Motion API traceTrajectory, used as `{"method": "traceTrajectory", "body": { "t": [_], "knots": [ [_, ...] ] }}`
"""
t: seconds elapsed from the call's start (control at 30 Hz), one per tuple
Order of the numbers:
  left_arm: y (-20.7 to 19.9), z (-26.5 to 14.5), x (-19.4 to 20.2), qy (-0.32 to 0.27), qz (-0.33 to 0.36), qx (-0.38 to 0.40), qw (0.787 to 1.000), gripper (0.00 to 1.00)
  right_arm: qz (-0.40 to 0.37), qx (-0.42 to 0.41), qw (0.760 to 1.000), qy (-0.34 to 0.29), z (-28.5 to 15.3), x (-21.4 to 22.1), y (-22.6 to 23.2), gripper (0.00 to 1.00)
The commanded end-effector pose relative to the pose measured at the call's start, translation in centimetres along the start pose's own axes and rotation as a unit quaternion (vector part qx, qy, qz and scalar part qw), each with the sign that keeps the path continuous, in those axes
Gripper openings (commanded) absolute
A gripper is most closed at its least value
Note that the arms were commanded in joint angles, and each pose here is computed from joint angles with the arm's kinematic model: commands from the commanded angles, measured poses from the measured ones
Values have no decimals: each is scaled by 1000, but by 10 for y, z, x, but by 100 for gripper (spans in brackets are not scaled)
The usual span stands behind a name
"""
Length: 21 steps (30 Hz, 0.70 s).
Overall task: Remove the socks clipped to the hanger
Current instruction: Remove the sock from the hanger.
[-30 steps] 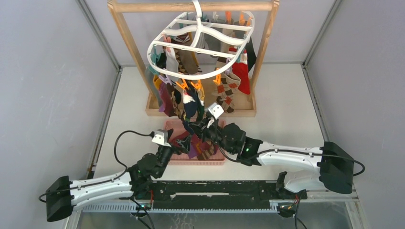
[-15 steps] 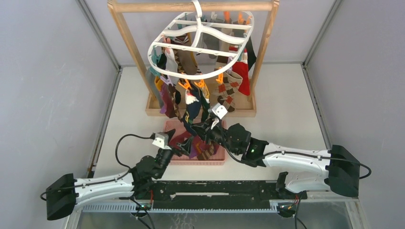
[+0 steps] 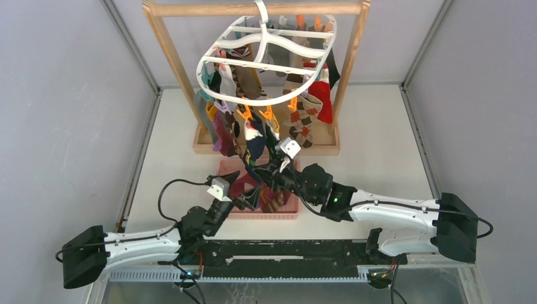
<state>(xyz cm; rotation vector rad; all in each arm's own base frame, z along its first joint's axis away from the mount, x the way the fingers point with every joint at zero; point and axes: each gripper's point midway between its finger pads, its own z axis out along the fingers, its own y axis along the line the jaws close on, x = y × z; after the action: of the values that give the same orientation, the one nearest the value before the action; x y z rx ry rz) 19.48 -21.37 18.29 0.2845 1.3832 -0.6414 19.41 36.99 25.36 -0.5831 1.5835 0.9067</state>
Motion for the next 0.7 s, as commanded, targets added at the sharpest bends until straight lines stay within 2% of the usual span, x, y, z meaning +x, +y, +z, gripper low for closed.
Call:
{"method": "traceTrajectory", "body": {
  "t": [0.0,0.67],
  "knots": [
    [-5,7,-15,-24,4,6,1000,100,14,-15,1000,-14,-6,-13,7,4],
    [-18,19,-39,-50,4,23,998,100,8,-20,1000,17,-3,10,8,3]
  ]
}}
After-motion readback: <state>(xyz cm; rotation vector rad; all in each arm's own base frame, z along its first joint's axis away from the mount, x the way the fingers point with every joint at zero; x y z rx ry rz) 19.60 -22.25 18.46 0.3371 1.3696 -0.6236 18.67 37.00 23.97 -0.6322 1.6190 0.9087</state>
